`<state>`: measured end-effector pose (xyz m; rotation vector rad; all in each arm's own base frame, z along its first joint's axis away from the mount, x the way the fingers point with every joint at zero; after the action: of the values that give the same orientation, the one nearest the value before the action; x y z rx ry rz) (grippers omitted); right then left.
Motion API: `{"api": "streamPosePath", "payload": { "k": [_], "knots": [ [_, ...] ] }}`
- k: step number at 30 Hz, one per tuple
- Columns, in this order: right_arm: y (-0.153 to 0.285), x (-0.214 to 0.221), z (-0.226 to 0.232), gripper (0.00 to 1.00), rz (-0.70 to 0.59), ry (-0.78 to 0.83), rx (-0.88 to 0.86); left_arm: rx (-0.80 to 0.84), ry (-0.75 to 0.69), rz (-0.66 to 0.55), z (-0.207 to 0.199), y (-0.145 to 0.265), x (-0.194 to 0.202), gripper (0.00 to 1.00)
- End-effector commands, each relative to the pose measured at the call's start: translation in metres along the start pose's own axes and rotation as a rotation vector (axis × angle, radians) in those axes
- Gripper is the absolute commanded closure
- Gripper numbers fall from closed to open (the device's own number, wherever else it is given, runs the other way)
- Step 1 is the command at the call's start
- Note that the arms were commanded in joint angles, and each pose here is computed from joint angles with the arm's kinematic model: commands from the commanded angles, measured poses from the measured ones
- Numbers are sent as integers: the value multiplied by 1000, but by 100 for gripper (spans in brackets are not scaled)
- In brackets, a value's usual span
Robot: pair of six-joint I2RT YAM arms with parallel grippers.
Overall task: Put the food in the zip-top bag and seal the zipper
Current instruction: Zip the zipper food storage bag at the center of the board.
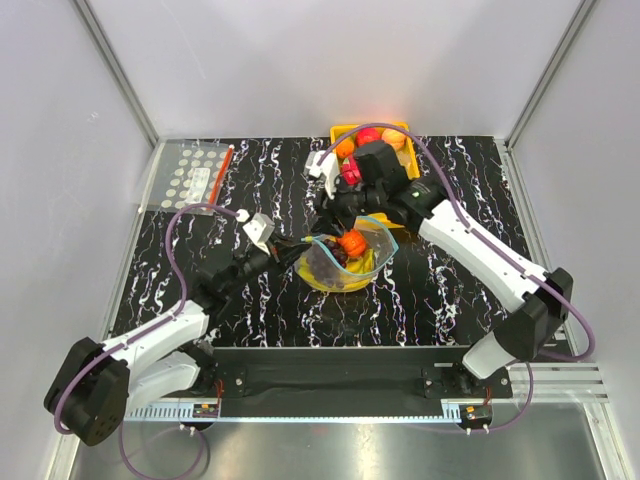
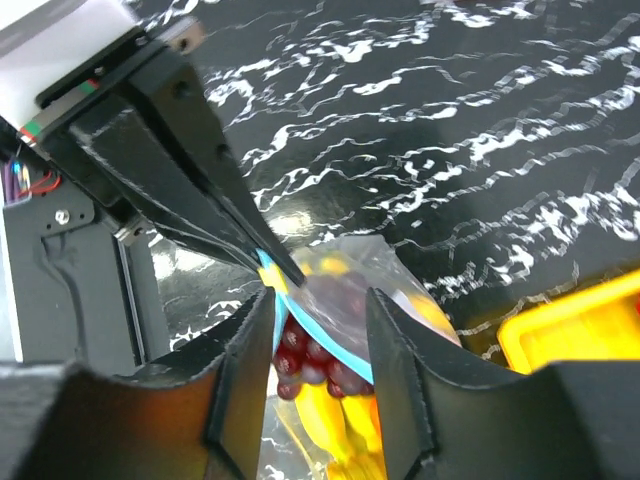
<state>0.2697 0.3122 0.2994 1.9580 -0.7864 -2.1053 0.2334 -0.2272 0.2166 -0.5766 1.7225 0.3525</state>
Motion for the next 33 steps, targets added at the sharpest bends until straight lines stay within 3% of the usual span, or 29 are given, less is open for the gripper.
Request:
{"api": "streamPosePath", "payload": {
  "k": [1,21,23,27,30,33],
  "knots": [
    [-8,-22,17,53,-42,140,-69,55,-53,-144,-10,-8,-49,100],
    [-31,-2,25,58,26,190,-138,48,-15,-136,-5,-8,-49,100],
    [-33,-1,26,67,32,192,-141,48,-12,-136,-5,-8,-49,100],
    [-36,5,25,75,62,189,-146,40,-11,-138,-3,-7,-50,100],
    [-38,7,25,94,71,184,-147,27,-4,-136,-1,-7,-49,100],
    [-37,9,25,96,72,178,-144,4,16,-136,5,-6,-48,100]
  ]
}}
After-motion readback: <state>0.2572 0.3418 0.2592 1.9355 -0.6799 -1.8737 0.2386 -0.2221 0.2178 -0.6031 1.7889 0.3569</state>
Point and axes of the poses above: each gripper's point midway between its finger pads, its own y axis back along the fingers, its own z axis along the line the jaws close on, x = y × z, the point moved 3 cm from there along y, back along the fingers, and after that the axes turned 2 degrees about y, right-handed, at the moved point
